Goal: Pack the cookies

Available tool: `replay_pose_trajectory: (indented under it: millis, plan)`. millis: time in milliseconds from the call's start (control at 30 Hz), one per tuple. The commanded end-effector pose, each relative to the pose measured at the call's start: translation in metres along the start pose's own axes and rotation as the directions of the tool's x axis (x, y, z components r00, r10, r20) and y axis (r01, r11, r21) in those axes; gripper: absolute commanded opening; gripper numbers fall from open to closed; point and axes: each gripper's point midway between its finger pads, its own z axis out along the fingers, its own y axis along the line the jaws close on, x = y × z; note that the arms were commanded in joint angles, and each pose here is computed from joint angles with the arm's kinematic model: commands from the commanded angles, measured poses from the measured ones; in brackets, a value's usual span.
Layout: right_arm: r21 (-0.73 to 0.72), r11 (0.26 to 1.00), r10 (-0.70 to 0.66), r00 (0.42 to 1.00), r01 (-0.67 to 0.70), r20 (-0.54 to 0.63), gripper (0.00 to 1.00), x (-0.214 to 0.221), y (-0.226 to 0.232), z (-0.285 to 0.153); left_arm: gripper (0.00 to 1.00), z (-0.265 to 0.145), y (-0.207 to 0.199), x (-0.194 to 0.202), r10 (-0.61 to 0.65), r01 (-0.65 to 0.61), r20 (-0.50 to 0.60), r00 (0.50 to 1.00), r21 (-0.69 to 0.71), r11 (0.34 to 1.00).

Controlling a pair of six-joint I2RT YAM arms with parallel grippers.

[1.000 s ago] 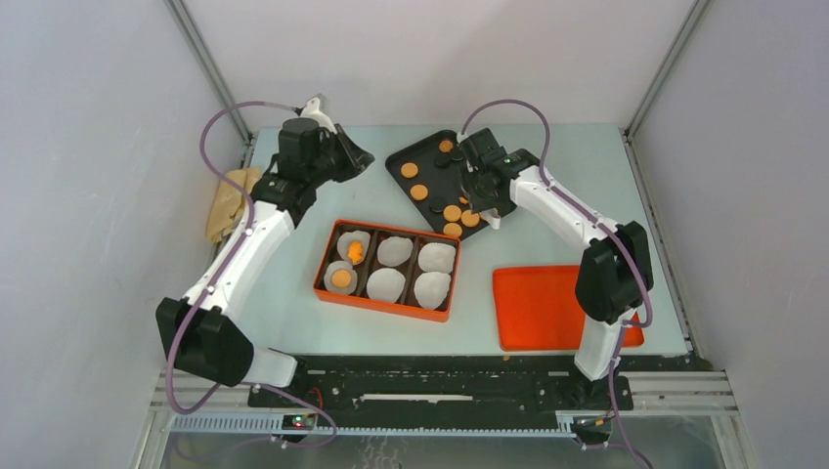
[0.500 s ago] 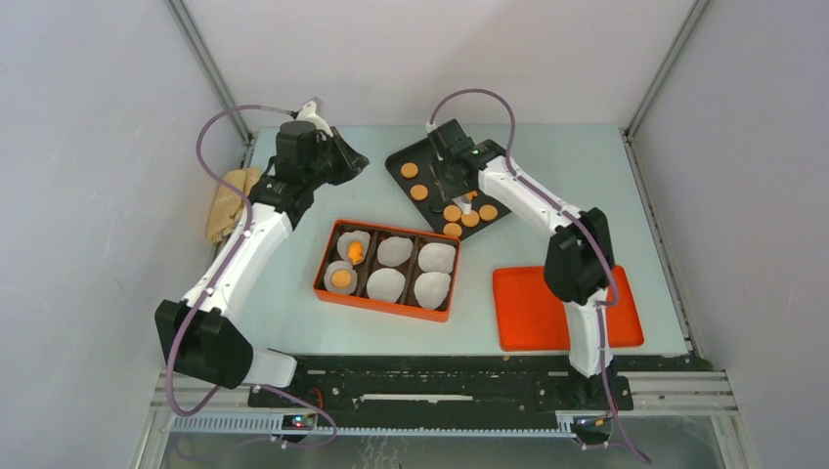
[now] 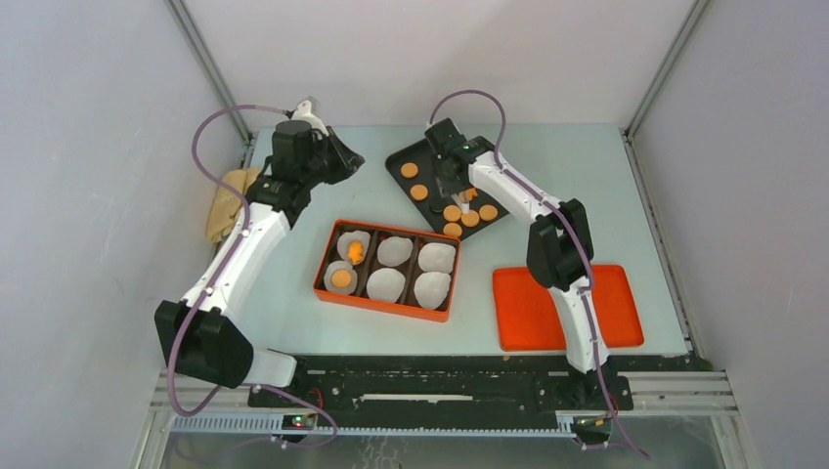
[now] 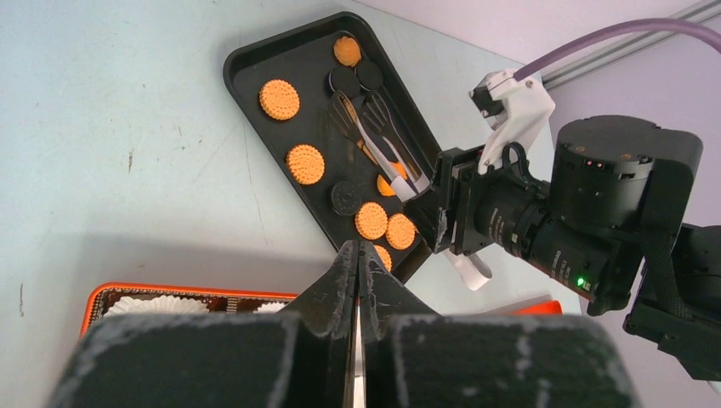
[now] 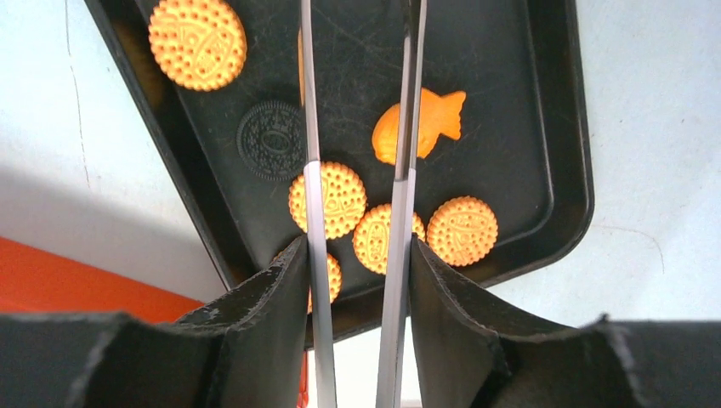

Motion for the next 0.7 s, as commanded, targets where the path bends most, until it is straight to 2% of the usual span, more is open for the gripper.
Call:
replay_pose_trajectory:
  millis: [0, 167, 400, 667]
  plan:
    - [-0.004, 0.998, 0.058, 0.995, -0.058, 0.086, 0.52, -0.034, -0.006, -0.005, 0.06, -0.005, 0.002, -0.002, 0.019, -0.019, 0.019, 1.0, 0.004, 1.0]
    - [-0.024, 0.997, 0.078, 0.995, -0.077, 0.066, 0.55, -0.037, -0.006, 0.009, 0.07, -0.005, 0.005, -0.002, 0.011, -0.012, 0.019, 1.0, 0.002, 1.0]
    - [-0.062, 0.993, 0.106, 0.992, -0.102, 0.061, 0.54, -0.04, -0.007, 0.02, 0.07, -0.002, 0.008, 0.001, -0.006, 0.005, 0.006, 1.0, 0.018, 1.0]
    - [-0.063, 0.992, 0.115, 0.991, -0.111, 0.068, 0.36, -0.043, -0.013, 0.01, 0.07, -0.001, 0.008, 0.006, -0.024, 0.024, -0.01, 1.0, 0.036, 0.999]
